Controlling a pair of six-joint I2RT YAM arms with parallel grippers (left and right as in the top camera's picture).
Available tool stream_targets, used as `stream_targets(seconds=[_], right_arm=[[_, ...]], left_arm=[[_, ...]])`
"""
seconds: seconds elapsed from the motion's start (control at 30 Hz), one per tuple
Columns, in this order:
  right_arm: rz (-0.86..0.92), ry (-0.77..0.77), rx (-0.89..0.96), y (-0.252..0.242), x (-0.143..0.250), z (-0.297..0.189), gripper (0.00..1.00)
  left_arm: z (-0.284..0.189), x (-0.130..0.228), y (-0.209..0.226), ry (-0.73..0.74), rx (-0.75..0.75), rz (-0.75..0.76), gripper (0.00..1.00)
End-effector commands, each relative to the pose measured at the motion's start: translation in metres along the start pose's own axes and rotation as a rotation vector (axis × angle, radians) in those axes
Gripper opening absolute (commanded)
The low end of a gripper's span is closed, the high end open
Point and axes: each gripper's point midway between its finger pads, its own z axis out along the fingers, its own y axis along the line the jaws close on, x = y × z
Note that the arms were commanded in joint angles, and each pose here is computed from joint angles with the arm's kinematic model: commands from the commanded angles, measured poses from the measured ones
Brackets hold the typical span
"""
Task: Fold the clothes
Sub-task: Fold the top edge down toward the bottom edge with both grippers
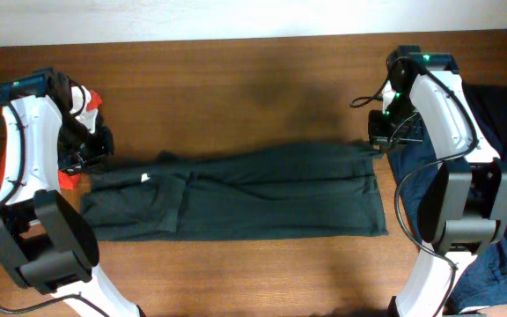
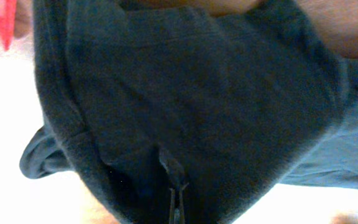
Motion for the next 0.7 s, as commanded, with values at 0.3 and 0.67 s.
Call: stream_targets(seconds=[0.3,0.67], right_arm=[[0.073,0.232,0.106,-0.036,0.062,-0.003,0.04],[0.066,0.448,0.114,-0.037,0.116,0.036,0.04]], left_arm=[[0.024,0.042,0.048,0.137,-0.153,-0.168,0.01],[0.032,0.082,0.075,0.278,-0.342,-0.260,0.00]])
